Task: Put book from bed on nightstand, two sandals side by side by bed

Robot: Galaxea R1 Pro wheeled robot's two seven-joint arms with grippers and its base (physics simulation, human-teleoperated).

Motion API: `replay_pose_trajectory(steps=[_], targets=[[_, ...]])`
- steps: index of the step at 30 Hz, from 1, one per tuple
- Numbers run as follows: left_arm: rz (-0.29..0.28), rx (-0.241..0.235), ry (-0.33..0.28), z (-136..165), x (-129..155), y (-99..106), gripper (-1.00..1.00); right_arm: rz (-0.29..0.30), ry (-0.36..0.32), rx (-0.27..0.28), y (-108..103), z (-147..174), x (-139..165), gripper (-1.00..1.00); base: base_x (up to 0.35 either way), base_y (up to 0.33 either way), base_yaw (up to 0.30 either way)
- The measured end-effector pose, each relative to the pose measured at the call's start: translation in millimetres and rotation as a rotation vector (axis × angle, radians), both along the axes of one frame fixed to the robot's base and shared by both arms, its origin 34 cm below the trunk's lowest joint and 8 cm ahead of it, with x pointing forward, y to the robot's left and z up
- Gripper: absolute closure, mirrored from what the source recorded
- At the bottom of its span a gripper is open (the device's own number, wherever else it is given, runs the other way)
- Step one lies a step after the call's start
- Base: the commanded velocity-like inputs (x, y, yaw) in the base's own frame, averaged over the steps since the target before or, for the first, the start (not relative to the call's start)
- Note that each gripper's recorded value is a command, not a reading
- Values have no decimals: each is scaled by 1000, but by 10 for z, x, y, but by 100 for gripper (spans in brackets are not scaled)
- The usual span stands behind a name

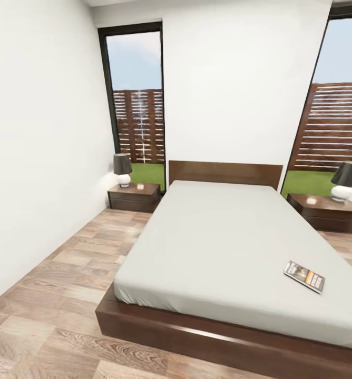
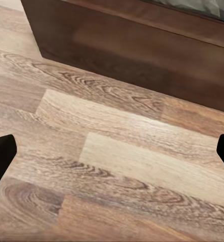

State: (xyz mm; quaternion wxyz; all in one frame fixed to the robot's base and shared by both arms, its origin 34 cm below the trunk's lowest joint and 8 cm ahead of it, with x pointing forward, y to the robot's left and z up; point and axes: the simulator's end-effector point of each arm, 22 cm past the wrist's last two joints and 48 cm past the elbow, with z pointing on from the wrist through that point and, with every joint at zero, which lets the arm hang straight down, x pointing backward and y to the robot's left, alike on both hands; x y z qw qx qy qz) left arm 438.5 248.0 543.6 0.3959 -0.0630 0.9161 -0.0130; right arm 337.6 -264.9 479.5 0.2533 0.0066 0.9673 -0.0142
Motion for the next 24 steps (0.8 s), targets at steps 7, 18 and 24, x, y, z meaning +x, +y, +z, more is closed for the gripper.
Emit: replay_pose_trajectory(steps=[7,18,24], targets=[[0,0,0,0,0,0,-100,0,1,0,0,-1,-3,-100,0,0,290],[0,0,0,0,0,0,-100,0,2,0,0,-3,-7,-100,0,0,290],[0,0,0,0,0,0,-100,0,2,0,-1,-3,-7,-100,0,0,290]])
